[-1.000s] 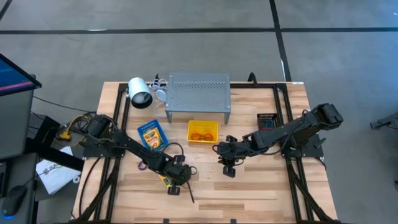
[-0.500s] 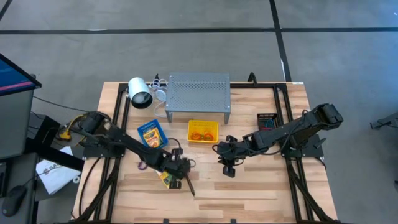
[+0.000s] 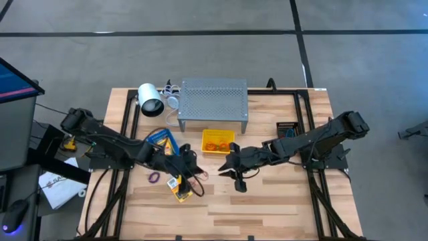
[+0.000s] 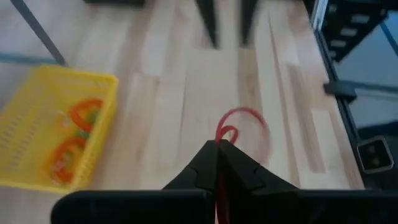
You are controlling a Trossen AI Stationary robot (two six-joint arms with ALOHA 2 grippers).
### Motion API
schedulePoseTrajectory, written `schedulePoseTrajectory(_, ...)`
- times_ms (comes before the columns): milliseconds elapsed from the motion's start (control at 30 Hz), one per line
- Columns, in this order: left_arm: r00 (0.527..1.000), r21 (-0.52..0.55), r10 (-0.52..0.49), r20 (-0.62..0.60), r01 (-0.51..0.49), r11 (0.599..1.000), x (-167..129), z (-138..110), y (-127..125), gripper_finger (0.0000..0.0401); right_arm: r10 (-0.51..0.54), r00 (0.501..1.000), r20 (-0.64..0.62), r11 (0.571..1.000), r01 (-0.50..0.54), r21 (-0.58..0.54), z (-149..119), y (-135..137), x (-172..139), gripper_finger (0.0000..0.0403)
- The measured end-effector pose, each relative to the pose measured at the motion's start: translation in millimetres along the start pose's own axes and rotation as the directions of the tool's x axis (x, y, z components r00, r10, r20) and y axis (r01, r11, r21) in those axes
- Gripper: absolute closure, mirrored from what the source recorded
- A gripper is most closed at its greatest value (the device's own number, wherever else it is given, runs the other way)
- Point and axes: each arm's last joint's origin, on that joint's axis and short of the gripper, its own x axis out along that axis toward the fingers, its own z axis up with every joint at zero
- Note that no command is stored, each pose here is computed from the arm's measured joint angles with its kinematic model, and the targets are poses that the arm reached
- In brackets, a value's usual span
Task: Pick & Place Office Desk Supplies
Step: Put the red rubber band into the black bin
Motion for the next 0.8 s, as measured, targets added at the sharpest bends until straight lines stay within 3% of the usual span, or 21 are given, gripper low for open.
schedulePoseTrajectory(233,0.996,0.016,0.028,0.082,-0.029,0.999,-4,11,7,0.0401,0.035,0.996,0.082,0.998,-0.031,-0.049,27,-1,-7,0.0316)
schedulePoseTrajectory(567,0.983,0.058,0.039,0.178,-0.05,0.997,-1,22,11,0.0401,0.028,0.998,0.06,0.997,-0.033,0.076,28,-18,2,0.0228)
schedulePoseTrajectory(800,0.979,0.068,0.044,0.2,-0.059,0.996,-1,25,14,0.0401,0.013,0.997,0.08,0.994,-0.022,0.104,29,-24,10,0.0222)
